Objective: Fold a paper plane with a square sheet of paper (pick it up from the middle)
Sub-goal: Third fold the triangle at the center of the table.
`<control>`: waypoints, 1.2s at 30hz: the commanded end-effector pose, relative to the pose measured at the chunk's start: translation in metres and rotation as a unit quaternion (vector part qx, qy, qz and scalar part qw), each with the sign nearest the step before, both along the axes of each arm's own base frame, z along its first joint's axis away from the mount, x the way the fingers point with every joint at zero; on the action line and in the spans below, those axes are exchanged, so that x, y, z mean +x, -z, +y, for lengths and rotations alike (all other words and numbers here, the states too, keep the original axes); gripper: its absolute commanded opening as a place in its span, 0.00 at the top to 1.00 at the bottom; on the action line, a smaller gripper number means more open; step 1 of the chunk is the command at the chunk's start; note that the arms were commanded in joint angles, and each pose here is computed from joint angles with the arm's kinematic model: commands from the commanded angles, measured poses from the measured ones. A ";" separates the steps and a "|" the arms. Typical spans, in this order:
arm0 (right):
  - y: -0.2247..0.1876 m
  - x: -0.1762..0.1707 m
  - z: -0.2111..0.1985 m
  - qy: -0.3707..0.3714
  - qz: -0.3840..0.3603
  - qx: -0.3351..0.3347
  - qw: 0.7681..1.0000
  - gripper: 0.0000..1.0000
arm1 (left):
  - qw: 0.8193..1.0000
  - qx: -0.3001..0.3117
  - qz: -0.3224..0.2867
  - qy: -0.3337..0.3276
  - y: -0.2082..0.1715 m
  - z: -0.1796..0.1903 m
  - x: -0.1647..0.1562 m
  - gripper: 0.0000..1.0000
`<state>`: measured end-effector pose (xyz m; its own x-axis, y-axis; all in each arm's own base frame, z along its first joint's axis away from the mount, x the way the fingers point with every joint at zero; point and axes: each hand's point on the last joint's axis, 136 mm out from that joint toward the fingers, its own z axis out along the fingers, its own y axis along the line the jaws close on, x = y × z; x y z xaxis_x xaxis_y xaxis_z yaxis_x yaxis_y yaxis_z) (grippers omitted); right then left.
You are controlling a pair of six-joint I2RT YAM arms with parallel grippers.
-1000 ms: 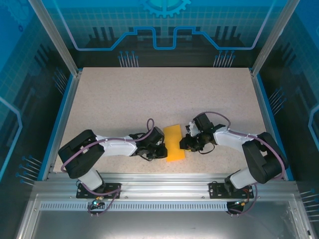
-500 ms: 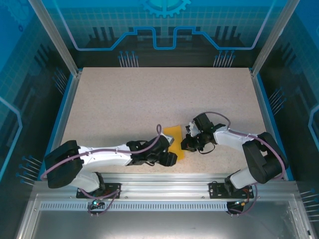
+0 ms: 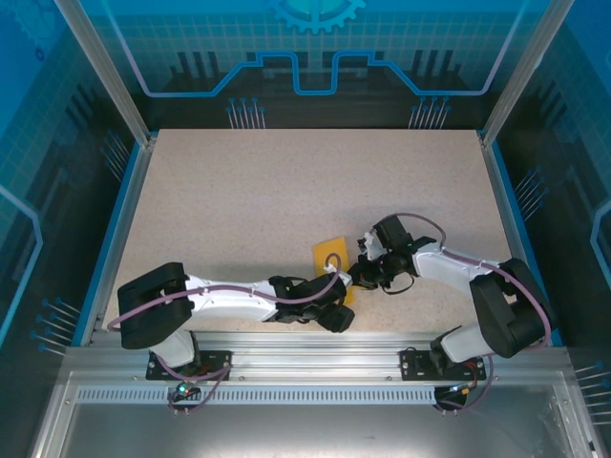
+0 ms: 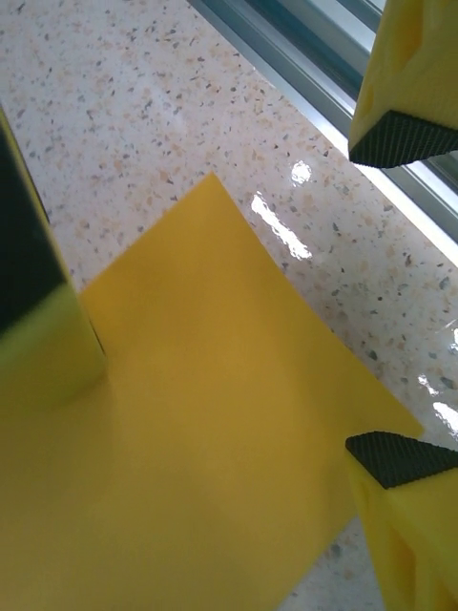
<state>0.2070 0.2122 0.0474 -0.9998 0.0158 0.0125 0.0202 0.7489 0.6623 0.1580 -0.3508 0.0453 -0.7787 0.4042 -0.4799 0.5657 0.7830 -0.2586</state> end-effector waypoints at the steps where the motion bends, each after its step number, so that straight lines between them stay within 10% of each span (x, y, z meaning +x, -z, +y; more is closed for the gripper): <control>1: -0.010 0.004 0.001 0.008 0.005 0.017 1.000 0.93 | 1.000 0.011 -0.022 0.012 -0.003 -0.009 0.005 0.19; 20: -0.007 0.005 0.001 0.013 0.011 0.022 1.000 0.92 | 0.996 0.063 -0.068 -0.011 0.000 -0.012 0.026 0.23; 36: -0.001 0.005 -0.005 0.015 0.016 0.007 1.000 0.90 | 0.995 0.043 -0.080 -0.032 -0.012 0.002 0.028 0.81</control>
